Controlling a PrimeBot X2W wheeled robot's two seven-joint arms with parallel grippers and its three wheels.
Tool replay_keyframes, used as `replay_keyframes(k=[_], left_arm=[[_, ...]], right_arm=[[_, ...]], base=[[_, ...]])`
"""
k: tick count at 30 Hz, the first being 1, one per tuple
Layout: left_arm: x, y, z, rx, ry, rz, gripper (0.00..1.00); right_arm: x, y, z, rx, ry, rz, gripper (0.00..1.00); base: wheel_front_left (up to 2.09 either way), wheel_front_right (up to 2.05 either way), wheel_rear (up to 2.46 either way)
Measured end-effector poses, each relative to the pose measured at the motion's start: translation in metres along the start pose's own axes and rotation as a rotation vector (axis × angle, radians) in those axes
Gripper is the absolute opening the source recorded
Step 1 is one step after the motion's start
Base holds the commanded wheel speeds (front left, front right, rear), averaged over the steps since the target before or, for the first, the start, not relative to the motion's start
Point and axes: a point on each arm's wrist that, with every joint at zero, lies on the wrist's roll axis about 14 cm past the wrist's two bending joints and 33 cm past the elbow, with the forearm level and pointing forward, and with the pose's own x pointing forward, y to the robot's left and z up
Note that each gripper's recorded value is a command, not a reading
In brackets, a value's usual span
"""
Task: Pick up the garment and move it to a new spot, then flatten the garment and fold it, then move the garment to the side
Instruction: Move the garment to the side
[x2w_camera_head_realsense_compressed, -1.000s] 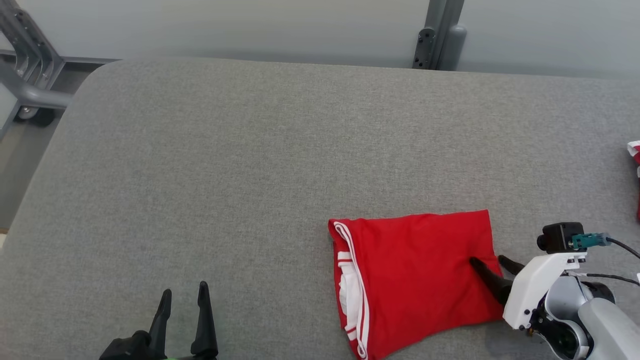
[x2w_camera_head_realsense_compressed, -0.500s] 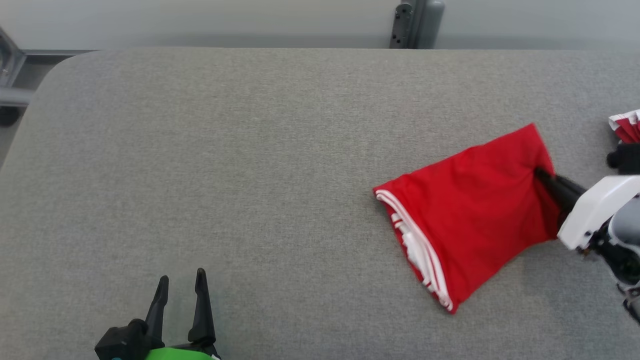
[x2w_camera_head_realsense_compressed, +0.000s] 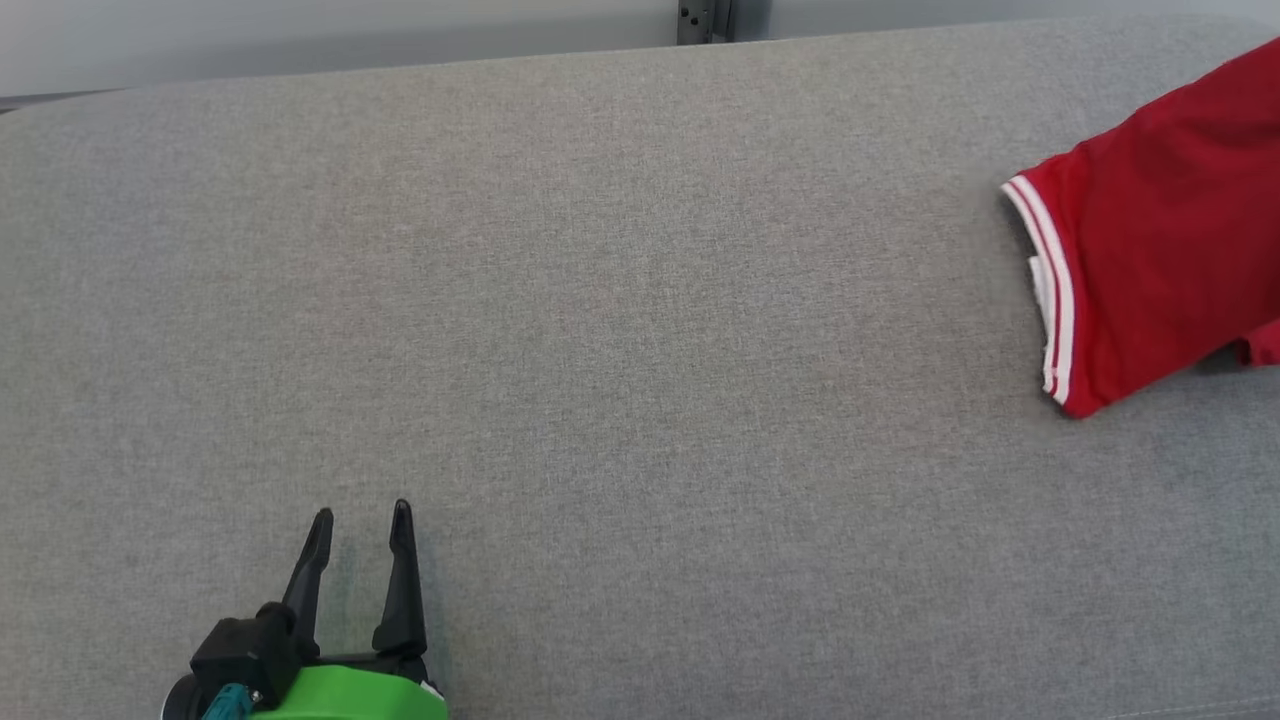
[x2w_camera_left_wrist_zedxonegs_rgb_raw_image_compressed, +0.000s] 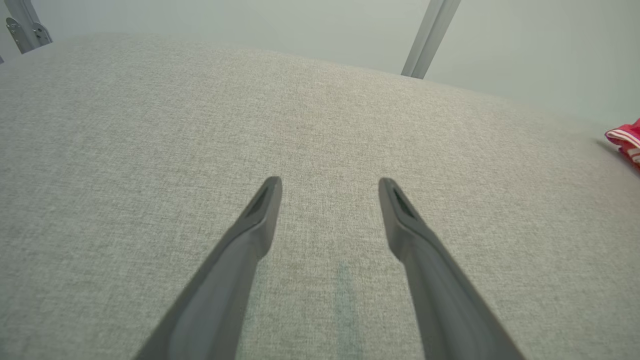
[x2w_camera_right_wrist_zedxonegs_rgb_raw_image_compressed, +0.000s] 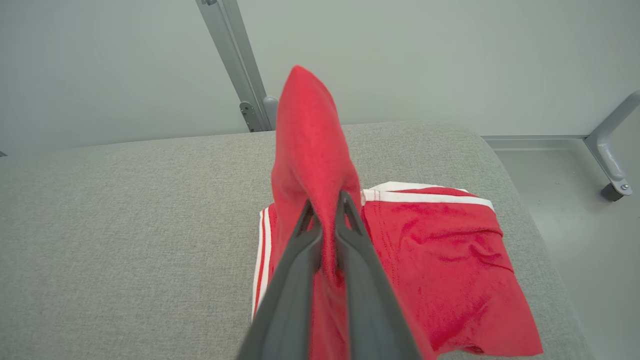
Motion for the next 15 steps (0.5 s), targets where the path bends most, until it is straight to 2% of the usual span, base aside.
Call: replay_keyframes(k=[7, 14, 15], left_arm=[[0.005, 0.002, -0.004, 0.006, 0.011, 0.002, 1.00], [0.003, 0.009, -0.007, 0.007, 0.022, 0.024, 1.00], [0.002, 0.010, -0.007, 0.008, 0.024, 0.026, 1.00]], right_arm=[[0.005, -0.022, 0.019, -0.006, -0.003, -0.063, 0.00], [0.011, -0.040, 0.011, 0.012, 0.041, -0.125, 0.00], [0.010, -0.046, 0.008, 0.013, 0.054, -0.144, 0.23]], base=[[0.00, 0.00, 0.00], [0.00, 0.00, 0.00], [0.00, 0.00, 0.00]])
